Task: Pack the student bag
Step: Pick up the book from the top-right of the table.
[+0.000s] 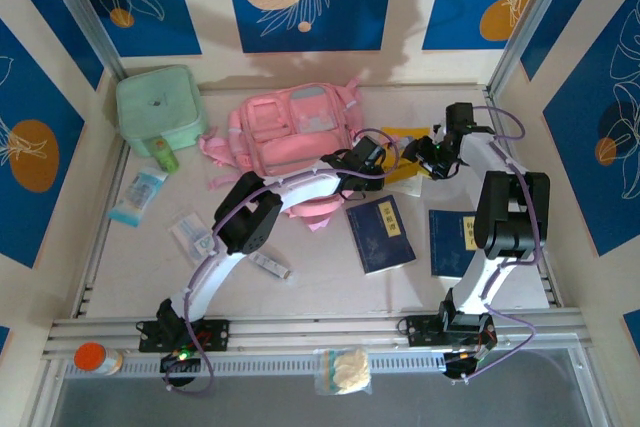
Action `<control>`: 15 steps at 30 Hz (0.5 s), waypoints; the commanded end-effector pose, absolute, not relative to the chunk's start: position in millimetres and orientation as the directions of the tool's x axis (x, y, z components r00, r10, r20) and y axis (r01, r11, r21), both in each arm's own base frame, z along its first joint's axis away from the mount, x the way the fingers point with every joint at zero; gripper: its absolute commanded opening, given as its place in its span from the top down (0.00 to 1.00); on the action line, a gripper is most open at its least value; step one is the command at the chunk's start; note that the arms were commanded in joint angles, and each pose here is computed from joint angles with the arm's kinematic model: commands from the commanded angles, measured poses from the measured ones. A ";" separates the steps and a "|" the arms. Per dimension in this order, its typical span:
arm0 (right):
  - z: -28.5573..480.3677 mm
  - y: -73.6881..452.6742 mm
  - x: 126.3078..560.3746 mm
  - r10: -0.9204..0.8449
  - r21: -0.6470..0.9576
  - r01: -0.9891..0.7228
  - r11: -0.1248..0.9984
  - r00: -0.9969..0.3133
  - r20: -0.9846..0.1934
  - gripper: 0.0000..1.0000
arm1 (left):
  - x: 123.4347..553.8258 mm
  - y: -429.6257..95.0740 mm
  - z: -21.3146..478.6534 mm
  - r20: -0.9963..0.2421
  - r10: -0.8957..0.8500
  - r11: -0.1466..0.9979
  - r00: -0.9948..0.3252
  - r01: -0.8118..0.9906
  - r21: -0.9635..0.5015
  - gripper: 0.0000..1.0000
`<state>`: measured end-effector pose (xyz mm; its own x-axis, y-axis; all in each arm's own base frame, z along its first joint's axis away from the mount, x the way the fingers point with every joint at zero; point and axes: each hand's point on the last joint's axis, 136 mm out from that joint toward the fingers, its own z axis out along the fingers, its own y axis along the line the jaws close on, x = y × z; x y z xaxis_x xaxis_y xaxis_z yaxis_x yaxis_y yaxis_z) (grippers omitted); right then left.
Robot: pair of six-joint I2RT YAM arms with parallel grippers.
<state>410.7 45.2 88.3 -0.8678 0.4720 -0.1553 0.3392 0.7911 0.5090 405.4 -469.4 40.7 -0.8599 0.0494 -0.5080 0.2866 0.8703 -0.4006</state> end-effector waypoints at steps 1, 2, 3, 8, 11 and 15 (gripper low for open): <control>101.8 50.9 407.5 0.472 0.562 0.320 0.762 -0.870 -0.144 0.53 | 399.4 -445.1 -8.4 -0.426 0.084 0.918 -0.901 0.237 -0.319 0.76; 102.3 49.4 407.1 0.473 0.559 0.321 0.765 -0.868 -0.149 0.56 | 399.5 -445.4 -8.4 -0.427 0.085 0.917 -0.900 0.239 -0.319 0.76; 103.2 47.8 406.8 0.478 0.558 0.324 0.764 -0.865 -0.154 0.59 | 399.0 -445.7 -8.1 -0.426 0.086 0.916 -0.901 0.240 -0.321 0.76; 105.4 45.4 406.7 0.496 0.576 0.340 0.743 -0.858 -0.132 0.69 | 399.2 -447.1 -6.2 -0.427 0.085 0.913 -0.900 0.242 -0.327 0.76; 102.8 43.4 406.2 0.502 0.576 0.350 0.739 -0.856 -0.124 0.76 | 399.4 -447.3 -6.6 -0.428 0.083 0.913 -0.900 0.241 -0.329 0.76; 104.2 40.2 405.2 0.518 0.586 0.364 0.724 -0.848 -0.113 0.84 | 398.7 -449.2 -5.3 -0.427 0.083 0.909 -0.900 0.244 -0.337 0.76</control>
